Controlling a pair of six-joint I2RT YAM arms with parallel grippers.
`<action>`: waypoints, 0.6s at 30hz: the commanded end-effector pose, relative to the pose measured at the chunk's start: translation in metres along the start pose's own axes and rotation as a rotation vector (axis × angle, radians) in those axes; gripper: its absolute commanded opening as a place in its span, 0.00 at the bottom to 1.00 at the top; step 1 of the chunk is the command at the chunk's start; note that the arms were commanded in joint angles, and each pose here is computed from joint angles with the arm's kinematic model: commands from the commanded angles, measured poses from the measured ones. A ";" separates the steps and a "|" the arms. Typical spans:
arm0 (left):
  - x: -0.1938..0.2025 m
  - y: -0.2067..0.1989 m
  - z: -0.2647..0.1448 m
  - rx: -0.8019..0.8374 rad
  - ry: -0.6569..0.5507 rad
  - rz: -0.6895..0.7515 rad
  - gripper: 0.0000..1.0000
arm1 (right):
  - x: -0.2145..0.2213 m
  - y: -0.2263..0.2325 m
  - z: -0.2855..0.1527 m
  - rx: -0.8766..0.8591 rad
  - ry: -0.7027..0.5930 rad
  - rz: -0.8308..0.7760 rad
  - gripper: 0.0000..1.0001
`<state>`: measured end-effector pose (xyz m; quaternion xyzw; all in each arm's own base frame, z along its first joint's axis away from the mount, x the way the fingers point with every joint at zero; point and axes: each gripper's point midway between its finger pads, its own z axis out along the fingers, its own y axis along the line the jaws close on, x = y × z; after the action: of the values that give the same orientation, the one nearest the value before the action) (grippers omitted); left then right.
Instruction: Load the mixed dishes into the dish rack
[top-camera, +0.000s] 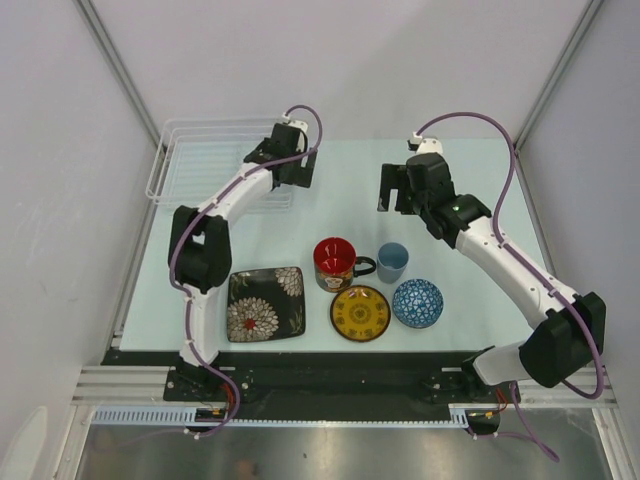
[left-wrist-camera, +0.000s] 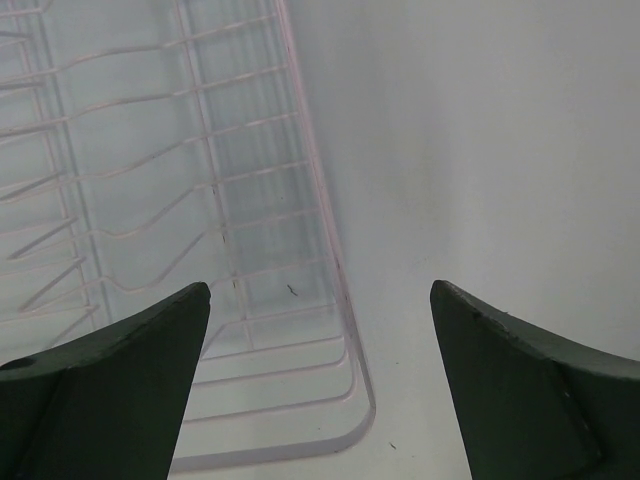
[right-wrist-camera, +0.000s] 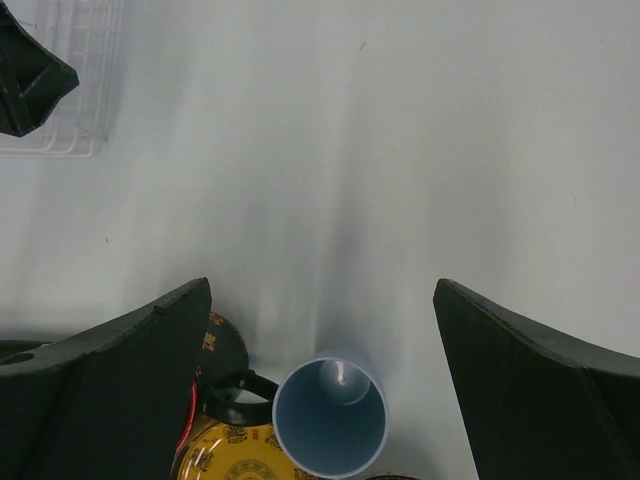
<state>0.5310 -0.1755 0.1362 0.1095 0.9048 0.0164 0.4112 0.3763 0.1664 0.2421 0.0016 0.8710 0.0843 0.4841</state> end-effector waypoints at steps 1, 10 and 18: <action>0.000 -0.002 0.015 0.004 -0.003 -0.021 0.96 | -0.013 -0.007 -0.004 0.015 -0.048 0.010 1.00; 0.013 -0.059 0.017 0.117 0.019 0.049 0.93 | -0.013 -0.019 -0.002 0.039 -0.056 0.064 1.00; 0.007 -0.129 -0.006 0.274 -0.012 0.111 0.93 | -0.009 -0.026 0.004 0.053 -0.049 0.090 0.99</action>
<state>0.5046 -0.2443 0.0871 0.1803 0.9123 -0.0193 0.3673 0.3826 0.1452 0.2304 0.0343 0.8747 0.0722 0.4779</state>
